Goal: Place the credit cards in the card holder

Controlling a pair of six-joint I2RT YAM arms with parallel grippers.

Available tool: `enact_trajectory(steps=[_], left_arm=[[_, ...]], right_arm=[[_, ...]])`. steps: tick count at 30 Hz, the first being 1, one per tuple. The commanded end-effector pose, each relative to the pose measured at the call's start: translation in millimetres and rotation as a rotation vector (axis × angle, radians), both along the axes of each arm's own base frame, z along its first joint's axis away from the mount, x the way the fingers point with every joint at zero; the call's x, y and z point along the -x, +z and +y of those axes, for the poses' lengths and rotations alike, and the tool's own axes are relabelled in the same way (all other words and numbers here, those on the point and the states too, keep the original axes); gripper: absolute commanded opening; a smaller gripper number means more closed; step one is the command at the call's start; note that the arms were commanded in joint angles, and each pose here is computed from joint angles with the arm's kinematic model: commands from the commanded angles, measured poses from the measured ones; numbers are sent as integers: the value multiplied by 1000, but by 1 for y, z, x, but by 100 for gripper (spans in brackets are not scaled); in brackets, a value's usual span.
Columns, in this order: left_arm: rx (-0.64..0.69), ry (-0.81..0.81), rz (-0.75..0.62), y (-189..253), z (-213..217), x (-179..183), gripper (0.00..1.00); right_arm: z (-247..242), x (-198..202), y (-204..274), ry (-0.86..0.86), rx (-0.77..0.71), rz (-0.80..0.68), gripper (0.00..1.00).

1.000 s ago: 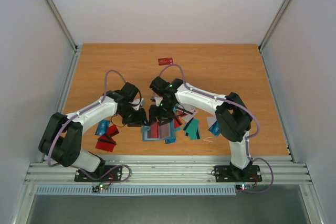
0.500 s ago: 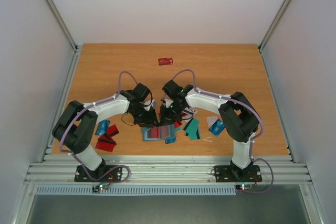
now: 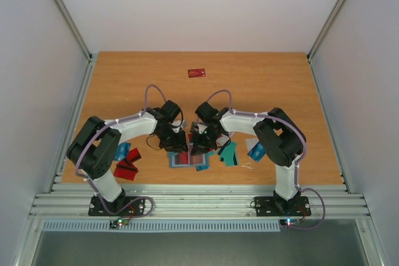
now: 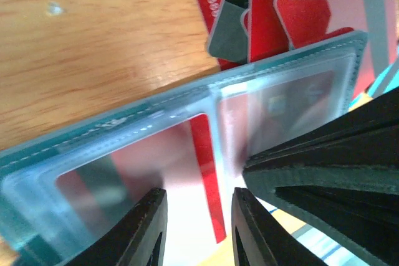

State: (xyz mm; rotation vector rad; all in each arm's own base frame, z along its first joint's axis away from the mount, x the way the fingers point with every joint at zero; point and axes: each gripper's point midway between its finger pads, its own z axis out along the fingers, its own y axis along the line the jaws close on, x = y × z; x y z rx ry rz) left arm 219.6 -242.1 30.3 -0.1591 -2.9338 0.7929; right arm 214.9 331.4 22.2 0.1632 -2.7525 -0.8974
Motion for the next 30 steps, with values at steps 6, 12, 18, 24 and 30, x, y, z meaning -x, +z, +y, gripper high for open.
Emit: enact_trajectory(steps=[6,12,18,24,30], left_arm=[[-287,-48,-110,-6,56,1,31],[-330,-51,-122,-5,67,3,31],[-190,-49,-133,3,45,3,30],[-92,-44,-160,18,30,0,31],[-71,-28,-142,17,26,1,32]], right_arm=[[-10,0,-19,-34,62,26,1],[-11,0,-20,-47,72,35,1],[-12,1,-20,-39,78,33,1],[-12,1,-20,-39,75,35,1],[-11,1,-20,-43,73,39,1]])
